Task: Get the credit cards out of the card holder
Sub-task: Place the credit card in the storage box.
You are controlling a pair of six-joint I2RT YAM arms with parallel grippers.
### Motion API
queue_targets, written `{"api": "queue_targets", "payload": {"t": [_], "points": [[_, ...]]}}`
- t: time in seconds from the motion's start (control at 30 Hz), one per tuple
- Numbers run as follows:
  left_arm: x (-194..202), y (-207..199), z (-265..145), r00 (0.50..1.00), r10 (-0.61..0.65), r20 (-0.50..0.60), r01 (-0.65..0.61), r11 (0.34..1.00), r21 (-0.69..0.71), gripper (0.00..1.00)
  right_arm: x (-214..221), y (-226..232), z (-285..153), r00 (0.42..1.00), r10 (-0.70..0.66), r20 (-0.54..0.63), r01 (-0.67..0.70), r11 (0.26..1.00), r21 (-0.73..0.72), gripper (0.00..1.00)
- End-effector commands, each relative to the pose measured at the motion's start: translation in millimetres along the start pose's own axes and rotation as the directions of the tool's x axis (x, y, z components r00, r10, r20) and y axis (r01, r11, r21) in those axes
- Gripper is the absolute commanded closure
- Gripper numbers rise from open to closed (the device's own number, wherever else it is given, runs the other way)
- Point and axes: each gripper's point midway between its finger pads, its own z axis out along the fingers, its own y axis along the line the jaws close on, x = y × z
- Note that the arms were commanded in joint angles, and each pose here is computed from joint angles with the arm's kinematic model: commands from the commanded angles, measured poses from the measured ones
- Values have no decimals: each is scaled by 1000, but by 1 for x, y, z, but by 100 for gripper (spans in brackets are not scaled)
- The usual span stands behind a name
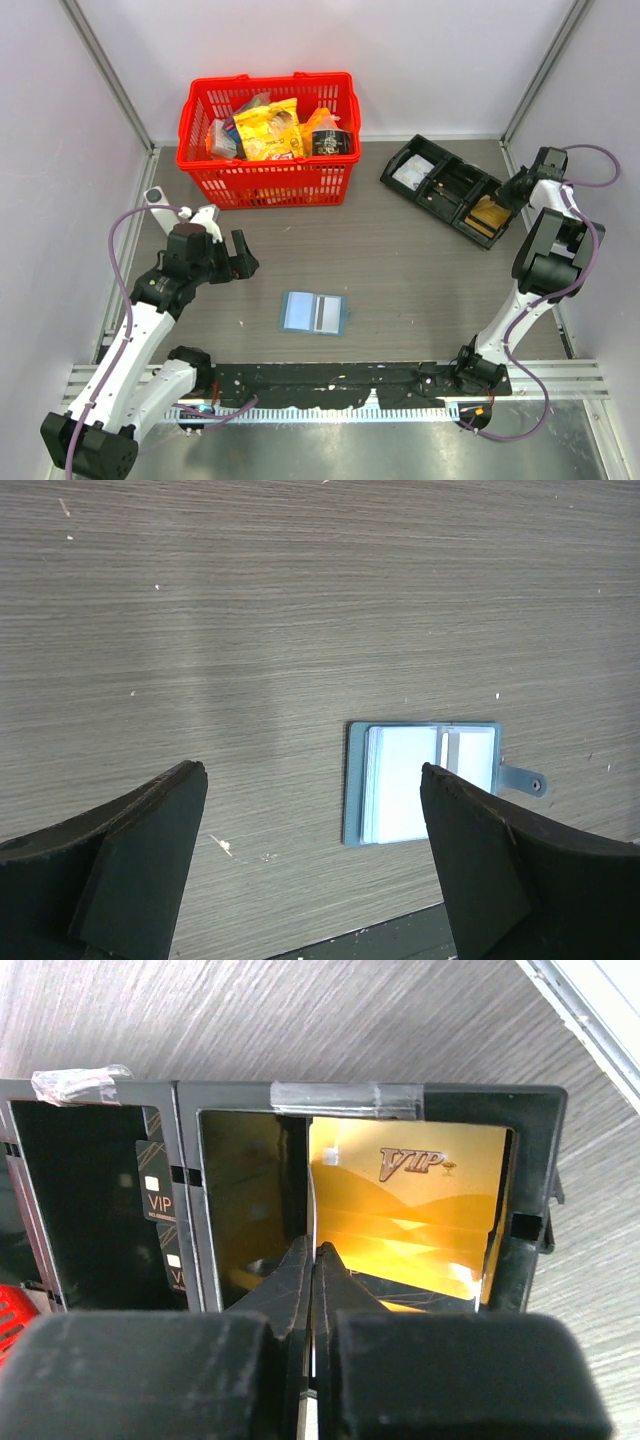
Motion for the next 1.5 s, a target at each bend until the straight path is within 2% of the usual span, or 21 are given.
{"api": "queue_targets", "payload": {"t": [0.0, 0.07, 0.13, 0.2, 0.3, 0.5, 0.67, 0.73, 0.9, 1.0, 1.13, 1.47], "points": [[-17, -5, -7, 998, 27, 50, -27, 1000, 7, 9, -24, -5, -14, 997, 20, 80, -24, 999, 48, 89], [-17, -5, -7, 998, 29, 48, -30, 1000, 7, 9, -28, -14, -19, 995, 17, 100, -26, 995, 91, 75], [-17, -5, -7, 998, 29, 49, -30, 1000, 8, 9, -34, -16, -26, 992, 6, 125, -20, 993, 116, 66], [-17, -5, -7, 998, 28, 50, -28, 1000, 8, 9, -40, -19, -33, 989, 2, 147, -24, 989, 147, 62], [-17, -6, -7, 998, 27, 52, -27, 1000, 9, 9, -52, -26, -50, 979, -13, 203, -32, 976, 216, 59], [-16, -6, -5, 999, 17, 48, -18, 1000, 11, 9, -71, -11, -89, 947, -38, 319, -37, 973, 227, 56], [-13, -9, -1, 1000, 4, 31, -5, 1000, 28, 9, -62, 33, -122, 912, -130, 389, 53, 978, 202, 54], [-11, -9, 1, 1000, 2, 19, -3, 1000, 31, 9, -58, 51, -128, 903, -144, 404, 95, 985, 141, 52], [-9, -11, 3, 1000, -3, 4, 3, 999, 43, 9, -40, 58, -109, 936, -136, 325, 122, 990, 65, 62], [-8, -10, 3, 1000, -2, 4, 1, 999, 38, 9, -33, 57, -93, 946, -130, 296, 120, 991, 52, 76], [-8, -10, 3, 1000, -2, 5, 1, 999, 37, 9, -24, 53, -67, 960, -131, 248, 123, 991, 46, 87], [-8, -12, 4, 1000, -3, -2, 3, 999, 47, 9, 0, -9, -9, 983, -130, 132, 92, 960, 263, 92]]}}
